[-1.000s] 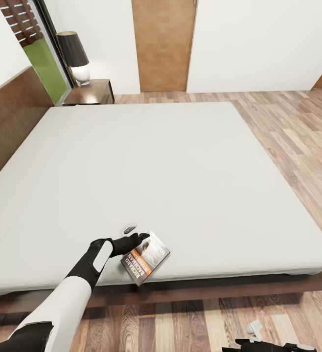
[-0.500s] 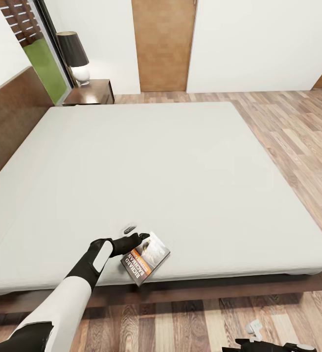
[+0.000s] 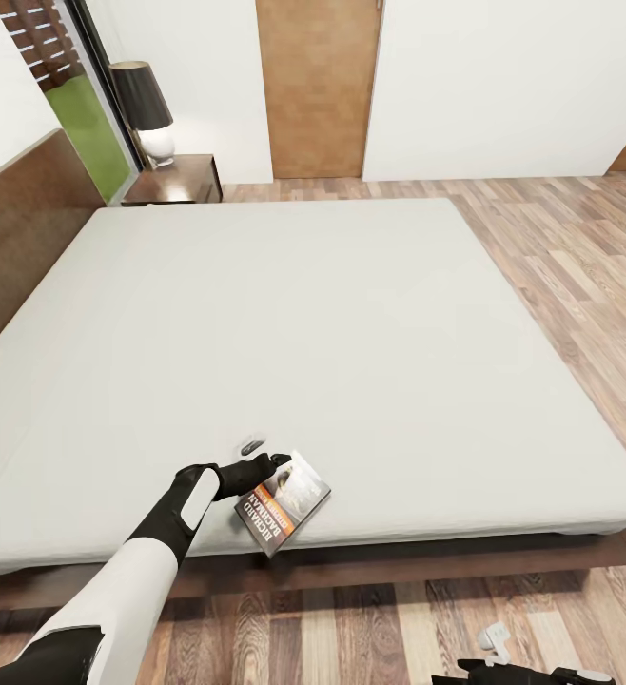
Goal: In the bedroom, move the book from the bed onto either nightstand, and place the two sandals side by side next to the bed.
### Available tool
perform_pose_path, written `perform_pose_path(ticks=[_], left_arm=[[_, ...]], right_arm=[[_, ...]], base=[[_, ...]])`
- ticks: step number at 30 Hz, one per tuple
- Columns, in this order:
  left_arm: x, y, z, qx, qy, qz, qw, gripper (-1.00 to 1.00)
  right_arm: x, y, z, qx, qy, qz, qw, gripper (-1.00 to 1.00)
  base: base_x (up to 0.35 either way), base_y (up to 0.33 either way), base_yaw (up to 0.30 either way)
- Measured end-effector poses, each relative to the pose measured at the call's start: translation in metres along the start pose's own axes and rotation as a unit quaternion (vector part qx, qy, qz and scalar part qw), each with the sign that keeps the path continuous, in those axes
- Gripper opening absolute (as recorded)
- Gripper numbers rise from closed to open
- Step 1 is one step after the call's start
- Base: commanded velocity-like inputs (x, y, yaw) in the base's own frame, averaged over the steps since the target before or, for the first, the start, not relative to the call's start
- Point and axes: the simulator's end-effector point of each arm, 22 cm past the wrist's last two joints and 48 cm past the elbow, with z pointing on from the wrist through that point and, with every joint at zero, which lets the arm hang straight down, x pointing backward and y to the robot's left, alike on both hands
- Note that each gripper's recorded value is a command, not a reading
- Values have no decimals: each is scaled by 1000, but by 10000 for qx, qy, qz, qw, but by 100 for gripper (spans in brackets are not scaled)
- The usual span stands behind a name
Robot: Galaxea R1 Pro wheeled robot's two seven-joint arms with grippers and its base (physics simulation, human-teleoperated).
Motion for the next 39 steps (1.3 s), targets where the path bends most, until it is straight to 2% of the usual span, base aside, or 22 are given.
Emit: perform_pose_path(ticks=[39], left_arm=[[0, 0, 0, -1, 2, -2, 10000, 100]], right_arm=[[-1, 0, 0, 4, -13, 5, 10000, 100]], base=[[-26, 0, 0]])
